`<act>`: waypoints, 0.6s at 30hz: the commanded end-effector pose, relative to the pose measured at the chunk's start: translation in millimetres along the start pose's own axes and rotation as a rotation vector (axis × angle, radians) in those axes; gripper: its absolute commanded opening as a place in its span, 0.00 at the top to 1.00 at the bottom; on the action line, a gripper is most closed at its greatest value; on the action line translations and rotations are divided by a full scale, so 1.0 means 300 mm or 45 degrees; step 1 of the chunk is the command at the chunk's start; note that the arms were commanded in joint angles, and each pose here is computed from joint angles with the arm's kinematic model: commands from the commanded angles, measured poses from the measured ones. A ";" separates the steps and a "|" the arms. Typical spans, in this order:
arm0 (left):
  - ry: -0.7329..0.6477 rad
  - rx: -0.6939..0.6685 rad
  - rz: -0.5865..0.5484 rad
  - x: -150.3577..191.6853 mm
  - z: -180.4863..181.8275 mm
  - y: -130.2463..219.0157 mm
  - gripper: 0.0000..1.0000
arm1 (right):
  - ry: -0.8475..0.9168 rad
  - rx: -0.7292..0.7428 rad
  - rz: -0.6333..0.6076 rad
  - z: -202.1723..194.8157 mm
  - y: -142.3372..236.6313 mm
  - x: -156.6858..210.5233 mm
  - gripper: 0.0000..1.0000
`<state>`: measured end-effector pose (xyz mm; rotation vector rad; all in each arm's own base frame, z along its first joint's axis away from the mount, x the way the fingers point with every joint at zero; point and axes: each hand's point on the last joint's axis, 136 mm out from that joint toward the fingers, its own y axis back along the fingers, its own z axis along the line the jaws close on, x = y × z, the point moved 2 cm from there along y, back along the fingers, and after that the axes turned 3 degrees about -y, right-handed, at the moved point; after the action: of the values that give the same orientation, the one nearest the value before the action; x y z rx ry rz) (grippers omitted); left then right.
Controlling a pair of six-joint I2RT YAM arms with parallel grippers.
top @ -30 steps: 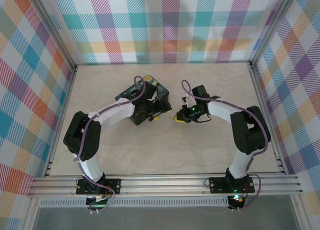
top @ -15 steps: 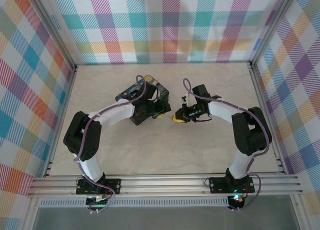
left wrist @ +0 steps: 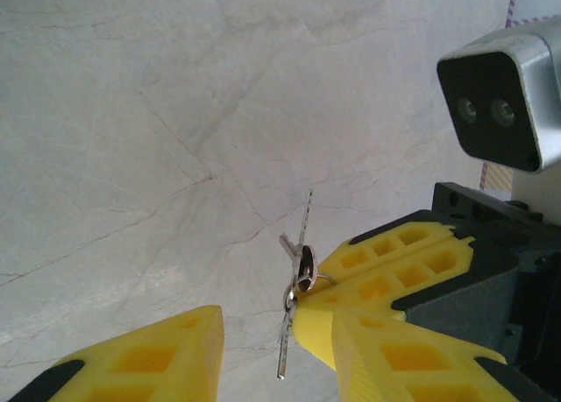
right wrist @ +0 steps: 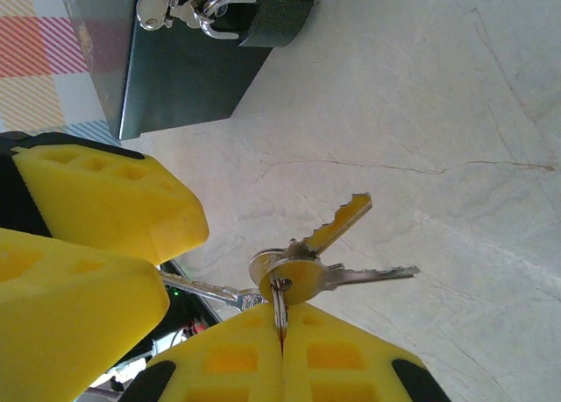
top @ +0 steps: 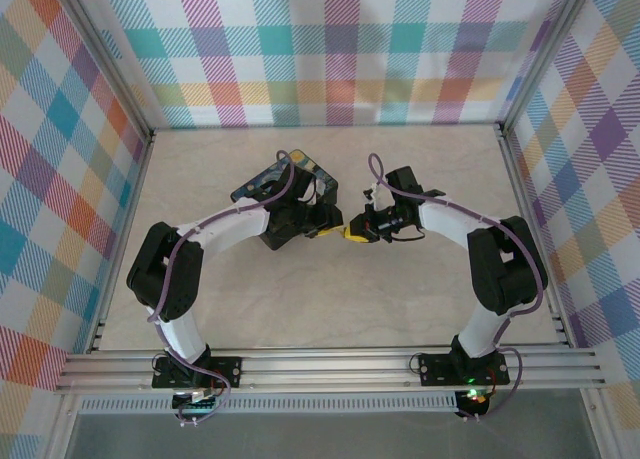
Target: Unlock a padlock with a key
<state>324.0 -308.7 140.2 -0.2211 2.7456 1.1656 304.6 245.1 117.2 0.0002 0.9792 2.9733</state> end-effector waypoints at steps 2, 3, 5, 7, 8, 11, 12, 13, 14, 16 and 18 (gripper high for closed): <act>-0.049 0.037 0.042 0.025 -0.008 -0.013 0.68 | 0.038 -0.075 -0.016 0.063 0.022 -0.012 1.00; -0.048 0.037 0.045 0.026 -0.007 -0.014 0.70 | 0.036 -0.077 -0.014 0.064 0.021 -0.012 1.00; -0.048 0.040 0.052 0.028 -0.006 -0.019 0.71 | 0.042 -0.085 -0.017 0.072 0.025 -0.012 1.00; -0.047 0.037 0.056 0.030 -0.003 -0.022 0.71 | 0.043 -0.089 -0.015 0.074 0.026 -0.010 1.00; -0.047 0.035 0.055 0.030 -0.002 -0.024 0.71 | 0.045 -0.091 -0.014 0.075 0.027 -0.009 1.00; -0.047 0.038 0.059 0.028 -0.004 -0.028 0.76 | 0.047 -0.084 -0.014 0.072 0.028 -0.004 1.00; -0.047 0.035 0.061 0.027 -0.002 -0.030 0.78 | 0.045 -0.084 -0.013 0.071 0.028 -0.002 1.00; -0.048 0.033 0.063 0.026 -0.003 -0.031 0.81 | 0.044 -0.086 -0.012 0.070 0.029 0.000 1.00; -0.048 0.027 0.066 0.026 0.000 -0.032 0.82 | 0.045 -0.086 -0.014 0.070 0.030 0.001 1.00; -0.052 0.023 0.070 0.027 0.001 -0.033 0.85 | 0.048 -0.090 -0.012 0.072 0.032 0.005 1.00; -0.054 0.014 0.073 0.027 0.006 -0.037 0.87 | 0.053 -0.095 -0.011 0.076 0.034 0.009 1.00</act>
<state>320.6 -312.5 135.5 -0.1554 2.7451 1.1391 305.3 246.5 122.0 -0.0047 0.9524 2.9759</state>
